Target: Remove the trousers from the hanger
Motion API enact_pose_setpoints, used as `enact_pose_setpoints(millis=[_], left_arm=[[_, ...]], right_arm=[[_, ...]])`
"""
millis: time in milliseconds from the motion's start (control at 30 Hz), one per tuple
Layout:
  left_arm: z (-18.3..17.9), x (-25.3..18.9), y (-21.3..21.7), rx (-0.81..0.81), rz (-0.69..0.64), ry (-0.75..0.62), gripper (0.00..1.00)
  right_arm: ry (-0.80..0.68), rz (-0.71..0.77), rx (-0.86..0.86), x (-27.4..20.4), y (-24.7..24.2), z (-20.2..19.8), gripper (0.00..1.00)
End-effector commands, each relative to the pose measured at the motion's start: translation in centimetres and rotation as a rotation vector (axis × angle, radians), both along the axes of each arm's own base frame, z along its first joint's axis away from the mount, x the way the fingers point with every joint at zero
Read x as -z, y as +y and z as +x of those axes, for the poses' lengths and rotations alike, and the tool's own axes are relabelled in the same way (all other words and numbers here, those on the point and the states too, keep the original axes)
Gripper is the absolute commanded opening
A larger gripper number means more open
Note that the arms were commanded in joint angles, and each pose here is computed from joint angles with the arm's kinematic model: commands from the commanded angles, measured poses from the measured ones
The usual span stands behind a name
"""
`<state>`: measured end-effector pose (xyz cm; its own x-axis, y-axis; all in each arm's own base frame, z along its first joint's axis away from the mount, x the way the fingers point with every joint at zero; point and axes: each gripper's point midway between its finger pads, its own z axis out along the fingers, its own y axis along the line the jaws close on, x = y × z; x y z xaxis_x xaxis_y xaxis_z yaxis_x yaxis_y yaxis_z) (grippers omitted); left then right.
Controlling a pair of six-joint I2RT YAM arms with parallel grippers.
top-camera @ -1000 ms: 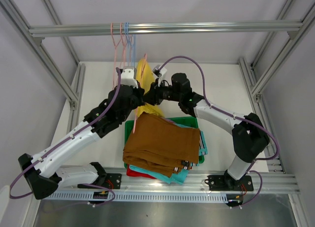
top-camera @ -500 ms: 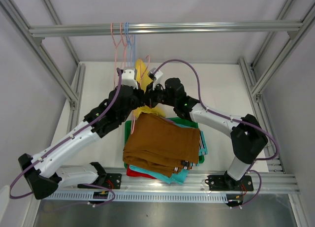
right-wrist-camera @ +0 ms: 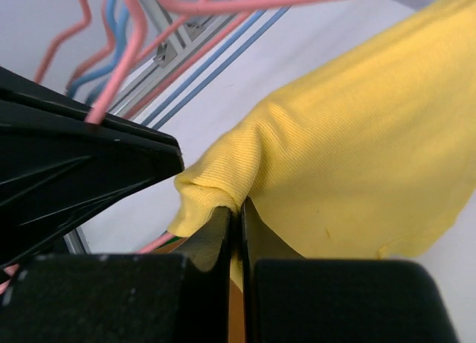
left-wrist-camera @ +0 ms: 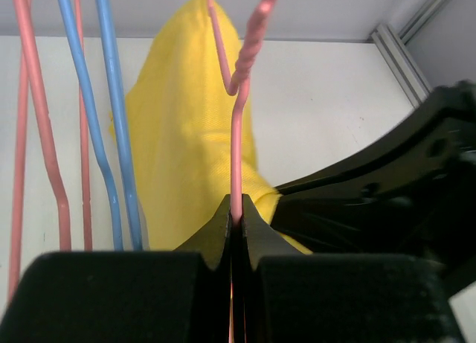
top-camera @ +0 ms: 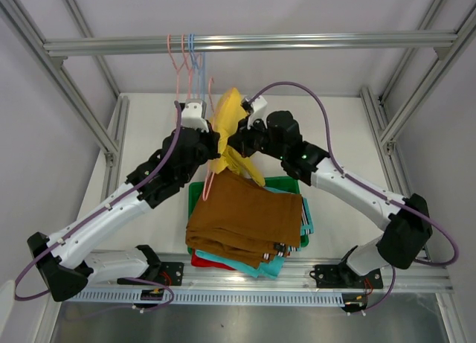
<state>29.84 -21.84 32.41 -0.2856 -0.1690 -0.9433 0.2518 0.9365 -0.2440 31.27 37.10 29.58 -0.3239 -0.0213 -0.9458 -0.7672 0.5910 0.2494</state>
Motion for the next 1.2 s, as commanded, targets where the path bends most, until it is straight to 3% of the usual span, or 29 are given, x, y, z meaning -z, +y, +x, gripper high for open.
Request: enact_pose_setpoints(millis=[0,200,400,567,667,767,967,1033,1167], left_arm=[[-0.5,-2.6,-0.7,0.041,-0.048,-0.045,0.00],[-0.4,-2.2,-0.8,0.039,-0.039,-0.037,0.00],[-0.2,-1.8,-0.9,0.038,-0.029,-0.032,0.00],[-0.2,-1.8,-1.0,0.038,-0.025,-0.034,0.00],[-0.2,-1.9,-1.0,0.038,-0.023,-0.034,0.01],[-0.2,-1.8,-1.0,0.040,-0.021,-0.034,0.01],[-0.2,-1.7,-1.1,0.044,-0.019,-0.031,0.01],[-0.2,-1.8,-1.1,0.046,-0.022,-0.033,0.01],[-0.3,-2.1,-1.0,0.043,-0.024,-0.039,0.00]], right_arm=[[-0.236,0.202,0.105,-12.4,-3.2,0.4,0.00],[-0.259,0.210,0.137,-13.8,-4.8,-0.3,0.00],[-0.230,0.176,0.138,-11.3,-4.5,-0.1,0.00],[-0.165,0.106,0.151,-5.7,-3.8,0.8,0.23],[-0.135,0.079,0.159,-3.2,-3.4,1.2,0.22],[-0.104,0.047,0.157,-0.4,-2.8,1.5,0.33],[-0.070,0.012,0.127,2.4,-1.5,1.4,0.42],[-0.074,0.005,0.112,2.7,-1.0,1.2,0.53],[-0.075,-0.006,0.079,3.4,0.0,0.6,0.57]])
